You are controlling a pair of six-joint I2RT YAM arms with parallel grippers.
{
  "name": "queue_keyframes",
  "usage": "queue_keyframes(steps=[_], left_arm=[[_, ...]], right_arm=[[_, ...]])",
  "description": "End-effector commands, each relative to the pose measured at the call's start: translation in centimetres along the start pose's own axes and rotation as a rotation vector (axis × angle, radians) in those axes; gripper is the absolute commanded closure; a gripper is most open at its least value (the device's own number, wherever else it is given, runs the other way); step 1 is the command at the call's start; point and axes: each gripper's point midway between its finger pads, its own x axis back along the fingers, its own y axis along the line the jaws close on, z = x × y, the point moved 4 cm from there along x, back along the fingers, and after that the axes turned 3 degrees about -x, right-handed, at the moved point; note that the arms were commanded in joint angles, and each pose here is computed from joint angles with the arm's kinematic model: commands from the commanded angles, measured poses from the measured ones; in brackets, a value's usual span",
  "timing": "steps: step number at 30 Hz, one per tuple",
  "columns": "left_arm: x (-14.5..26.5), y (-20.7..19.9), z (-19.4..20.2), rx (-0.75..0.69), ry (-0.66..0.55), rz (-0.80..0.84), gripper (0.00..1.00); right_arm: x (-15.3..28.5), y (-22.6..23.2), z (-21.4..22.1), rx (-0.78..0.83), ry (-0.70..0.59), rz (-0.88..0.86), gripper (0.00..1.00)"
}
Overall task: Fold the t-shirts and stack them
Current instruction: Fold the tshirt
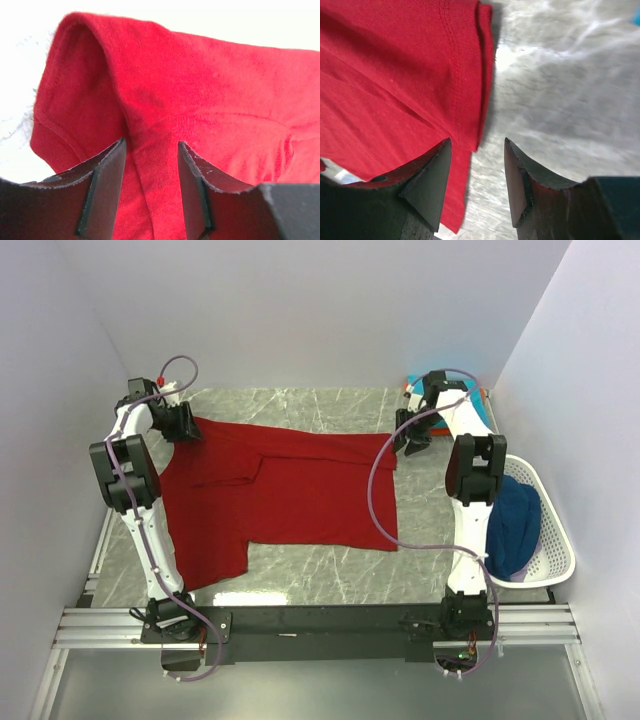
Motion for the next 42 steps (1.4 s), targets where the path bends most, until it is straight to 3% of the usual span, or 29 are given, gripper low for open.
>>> queue_keyframes(steps=[1,16,22,30,40,42], left_arm=[[0.4,-0.2,-2.2,0.012,-0.061,0.008,0.49],[-0.7,0.3,-1.9,0.024,-0.058,0.009,0.49],[-1.0,0.1,-1.7,0.061,-0.051,0.016,0.56],[-1.2,0.0,-2.3,0.071,-0.062,0.044,0.69],[-0.4,-0.1,-2.7,0.060,-0.081,0.048,0.99],[0.0,-0.1,-2.8,0.058,-0.084,0.047,1.00]], right_arm=[[-0.6,1.2,-0.1,-0.027,0.011,-0.060,0.46],[-2.1,0.6,3.5,-0.104,0.125,-0.099,0.45],[-2.2,0.9,3.7,-0.109,0.135,-0.128,0.51],[-2.0,1.0,3.2,-0.106,0.125,-0.134,0.69],[-1.4,1.1,2.7,-0.099,0.106,-0.131,0.98],[-1.1,1.3,2.4,-0.094,0.093,-0.134,1.00]])
